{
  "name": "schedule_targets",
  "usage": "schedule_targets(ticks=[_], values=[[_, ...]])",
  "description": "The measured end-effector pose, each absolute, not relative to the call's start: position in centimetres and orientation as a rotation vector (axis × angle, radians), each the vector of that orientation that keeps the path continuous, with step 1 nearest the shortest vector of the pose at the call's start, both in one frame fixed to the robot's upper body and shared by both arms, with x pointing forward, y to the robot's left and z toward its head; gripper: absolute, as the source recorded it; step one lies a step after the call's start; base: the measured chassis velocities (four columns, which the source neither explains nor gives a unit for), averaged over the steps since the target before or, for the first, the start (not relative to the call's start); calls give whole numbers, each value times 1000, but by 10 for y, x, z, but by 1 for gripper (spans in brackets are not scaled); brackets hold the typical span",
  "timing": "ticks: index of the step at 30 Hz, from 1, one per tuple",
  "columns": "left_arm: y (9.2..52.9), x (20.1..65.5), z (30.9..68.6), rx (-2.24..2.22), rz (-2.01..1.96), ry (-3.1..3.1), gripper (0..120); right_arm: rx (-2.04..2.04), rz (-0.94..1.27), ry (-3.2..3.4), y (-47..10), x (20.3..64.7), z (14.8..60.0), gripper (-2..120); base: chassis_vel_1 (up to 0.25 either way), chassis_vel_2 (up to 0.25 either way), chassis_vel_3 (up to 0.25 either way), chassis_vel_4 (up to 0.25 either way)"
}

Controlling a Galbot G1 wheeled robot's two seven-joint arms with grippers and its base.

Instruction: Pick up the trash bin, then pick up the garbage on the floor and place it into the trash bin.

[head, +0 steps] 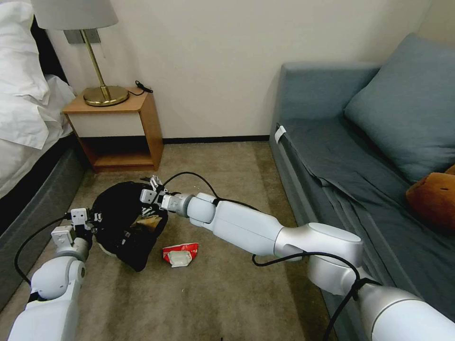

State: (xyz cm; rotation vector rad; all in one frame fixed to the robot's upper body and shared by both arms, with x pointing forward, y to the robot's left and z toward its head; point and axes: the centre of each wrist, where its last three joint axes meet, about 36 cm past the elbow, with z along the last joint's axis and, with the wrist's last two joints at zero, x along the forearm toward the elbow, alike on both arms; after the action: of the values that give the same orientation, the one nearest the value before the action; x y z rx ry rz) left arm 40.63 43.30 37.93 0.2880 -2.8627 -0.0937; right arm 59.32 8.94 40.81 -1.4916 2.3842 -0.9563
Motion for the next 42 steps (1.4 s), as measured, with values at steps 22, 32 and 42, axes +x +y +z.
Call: schedule_targets(ticks=[22,32,42], values=[[522,377,386,480,-199,-2798,5,-1462,-884,2920,57,548,295,100,0,0,0,0],[518,376,384,469,-200,-2793,5,-1620,-979,2911,50,494,235,100,0,0,0,0],[519,360,393,458,-224,-2788,5,-1698,-992,2841,33,492,213,100,0,0,0,0]])
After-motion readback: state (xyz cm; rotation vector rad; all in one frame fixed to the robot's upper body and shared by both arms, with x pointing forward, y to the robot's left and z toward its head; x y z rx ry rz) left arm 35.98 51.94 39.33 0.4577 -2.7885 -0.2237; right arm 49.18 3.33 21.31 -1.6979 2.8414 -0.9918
